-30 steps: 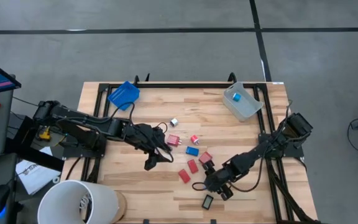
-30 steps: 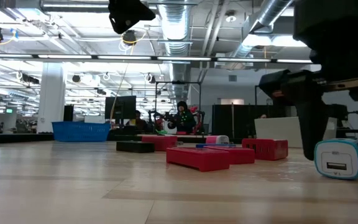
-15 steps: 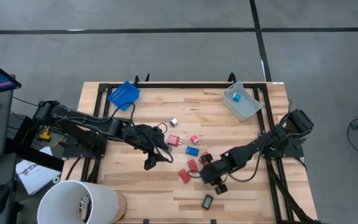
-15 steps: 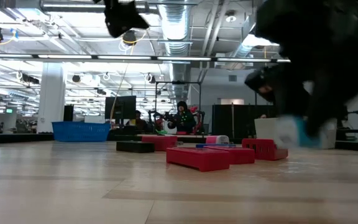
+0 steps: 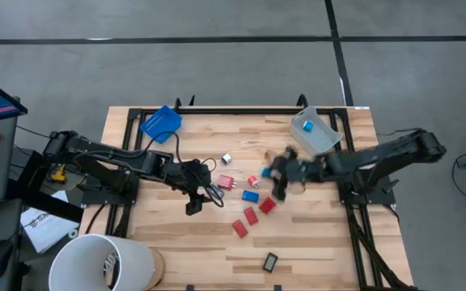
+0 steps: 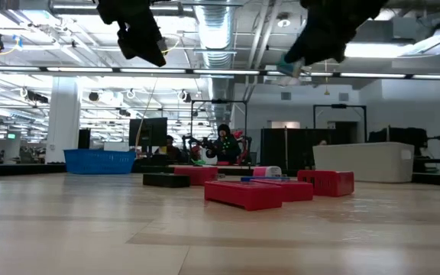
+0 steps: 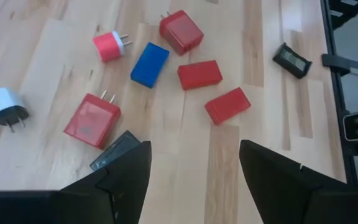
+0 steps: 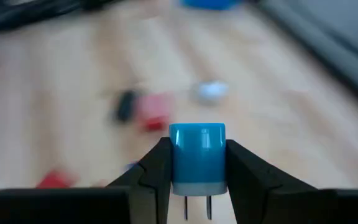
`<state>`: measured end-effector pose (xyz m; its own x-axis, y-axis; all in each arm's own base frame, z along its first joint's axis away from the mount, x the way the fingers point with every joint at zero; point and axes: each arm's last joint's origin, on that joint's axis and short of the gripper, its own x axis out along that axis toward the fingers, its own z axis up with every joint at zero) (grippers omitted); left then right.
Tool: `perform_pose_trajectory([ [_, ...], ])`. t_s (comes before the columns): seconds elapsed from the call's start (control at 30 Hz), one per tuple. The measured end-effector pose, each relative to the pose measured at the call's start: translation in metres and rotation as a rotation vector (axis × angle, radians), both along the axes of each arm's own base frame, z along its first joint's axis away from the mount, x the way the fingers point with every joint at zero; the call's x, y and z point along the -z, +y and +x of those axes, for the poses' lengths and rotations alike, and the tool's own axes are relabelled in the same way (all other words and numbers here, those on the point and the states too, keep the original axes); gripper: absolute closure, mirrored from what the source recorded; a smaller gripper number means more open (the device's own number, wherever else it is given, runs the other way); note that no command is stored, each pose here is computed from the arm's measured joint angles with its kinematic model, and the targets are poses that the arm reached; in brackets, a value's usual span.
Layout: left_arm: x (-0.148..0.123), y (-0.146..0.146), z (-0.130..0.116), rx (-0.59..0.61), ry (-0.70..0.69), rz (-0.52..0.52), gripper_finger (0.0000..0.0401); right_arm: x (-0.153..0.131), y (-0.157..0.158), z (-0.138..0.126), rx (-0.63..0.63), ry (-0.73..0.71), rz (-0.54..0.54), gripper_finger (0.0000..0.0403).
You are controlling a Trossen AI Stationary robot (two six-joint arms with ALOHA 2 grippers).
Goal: Pick & Place Office items
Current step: Put the light blue charger into the gray bin
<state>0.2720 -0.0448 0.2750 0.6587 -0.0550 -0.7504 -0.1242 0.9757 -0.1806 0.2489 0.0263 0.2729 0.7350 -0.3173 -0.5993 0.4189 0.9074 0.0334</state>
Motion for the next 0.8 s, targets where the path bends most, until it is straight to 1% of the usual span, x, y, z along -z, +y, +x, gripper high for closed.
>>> perform_pose_trajectory([
  [0.1,0.000,0.005,0.001,-0.023,0.000,-0.005,0.0157,-0.007,-0.034,-0.020,0.234,0.026,0.033,0.0295],
  [0.23,0.000,0.012,0.002,-0.056,-0.003,-0.004,0.0159,-0.003,-0.074,-0.047,0.523,0.145,0.107,0.0295],
  [0.43,-0.004,0.021,0.007,-0.091,-0.061,-0.014,0.0159,0.007,-0.119,-0.078,0.802,0.314,0.152,0.0295],
  [0.53,-0.006,0.023,0.009,-0.101,-0.088,-0.018,0.0159,0.012,-0.139,-0.088,0.895,0.355,0.199,0.0295],
  [0.7,-0.007,0.025,0.010,-0.116,-0.106,-0.029,0.0159,0.022,-0.167,-0.097,0.975,0.388,0.301,0.0295],
  [0.8,-0.008,0.025,0.011,-0.122,-0.113,-0.032,0.0159,0.029,-0.182,-0.099,1.008,0.366,0.367,0.0295],
])
